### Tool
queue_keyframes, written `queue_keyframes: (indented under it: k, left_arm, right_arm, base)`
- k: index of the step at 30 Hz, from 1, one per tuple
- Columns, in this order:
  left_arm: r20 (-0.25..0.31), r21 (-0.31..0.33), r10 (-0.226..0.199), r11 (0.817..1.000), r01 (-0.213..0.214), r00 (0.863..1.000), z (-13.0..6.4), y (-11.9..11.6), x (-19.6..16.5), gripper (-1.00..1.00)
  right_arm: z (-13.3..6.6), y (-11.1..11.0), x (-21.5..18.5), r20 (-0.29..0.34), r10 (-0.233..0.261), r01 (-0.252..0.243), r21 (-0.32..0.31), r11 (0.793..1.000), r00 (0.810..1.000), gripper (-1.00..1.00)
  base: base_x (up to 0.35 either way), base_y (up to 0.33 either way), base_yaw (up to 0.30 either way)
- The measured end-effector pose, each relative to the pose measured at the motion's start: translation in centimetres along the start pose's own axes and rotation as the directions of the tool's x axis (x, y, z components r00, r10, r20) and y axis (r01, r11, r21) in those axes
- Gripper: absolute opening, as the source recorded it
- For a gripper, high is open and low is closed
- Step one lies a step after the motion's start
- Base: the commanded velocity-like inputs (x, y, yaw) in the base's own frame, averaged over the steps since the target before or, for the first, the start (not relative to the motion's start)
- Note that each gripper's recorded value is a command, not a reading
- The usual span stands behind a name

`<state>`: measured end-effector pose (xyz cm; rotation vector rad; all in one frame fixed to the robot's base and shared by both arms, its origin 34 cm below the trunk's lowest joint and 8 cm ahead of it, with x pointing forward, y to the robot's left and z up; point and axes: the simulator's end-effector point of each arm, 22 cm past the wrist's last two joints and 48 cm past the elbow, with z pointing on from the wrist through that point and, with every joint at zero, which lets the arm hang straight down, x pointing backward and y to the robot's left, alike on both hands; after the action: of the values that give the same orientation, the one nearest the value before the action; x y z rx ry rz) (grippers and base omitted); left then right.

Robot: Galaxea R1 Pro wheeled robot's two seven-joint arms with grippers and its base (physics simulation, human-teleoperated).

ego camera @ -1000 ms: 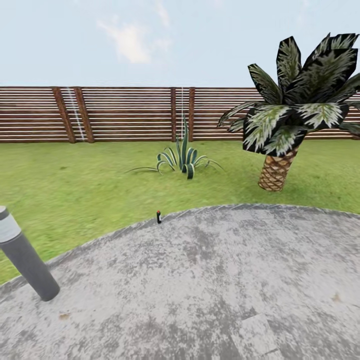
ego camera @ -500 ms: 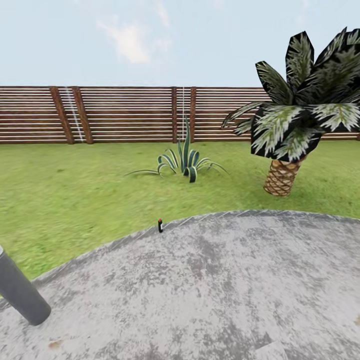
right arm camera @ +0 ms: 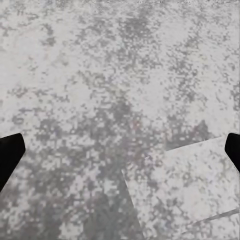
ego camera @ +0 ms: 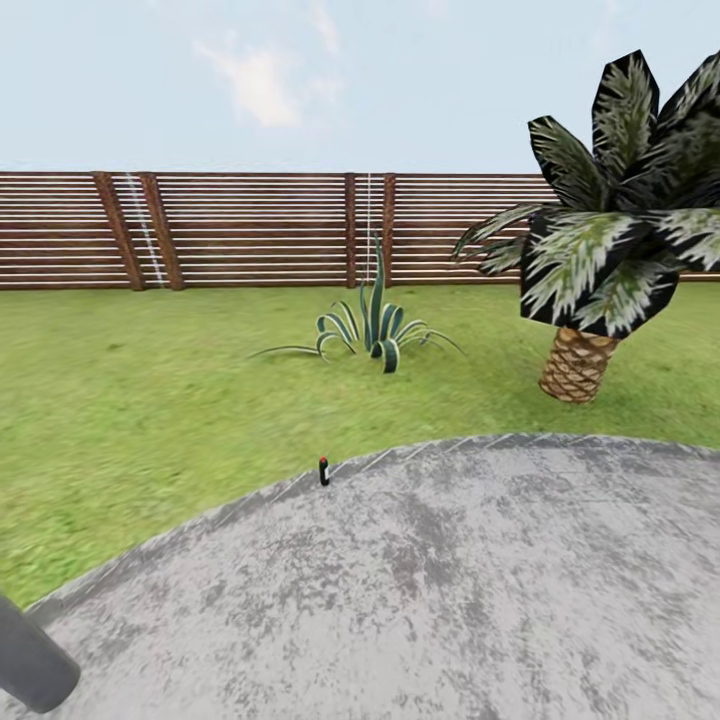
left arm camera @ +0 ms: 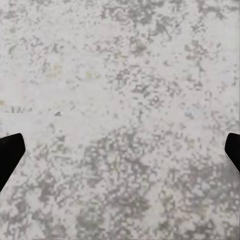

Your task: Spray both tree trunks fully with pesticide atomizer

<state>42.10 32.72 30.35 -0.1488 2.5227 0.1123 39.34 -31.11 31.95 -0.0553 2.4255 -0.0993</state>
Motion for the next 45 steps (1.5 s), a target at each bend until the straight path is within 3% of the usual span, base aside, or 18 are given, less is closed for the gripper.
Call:
queue_keyframes:
  k: [23, 45]
  left_arm:
    - [0.0, 0.0, 0.0, 1.0, 0.0, 1.0, 0.01, -0.01, -0.03, 1.0]
    - [0.015, 0.001, -0.003, 1.0, 0.003, 1.0, -0.1, -0.02, -0.71, 1.0]
  right_arm:
    - [0.0, -0.06, 0.0, 0.001, 0.0, 0.0, 0.001, 1.0, 1.0, 1.0]
    - [-0.02, -0.09, -0.62, 0.015, 0.0, 0.0, 0.002, 1.0, 1.0, 1.0]
  base:
    - [0.339, 0.081, -0.005]
    - [0.338, 0.11, -0.218]
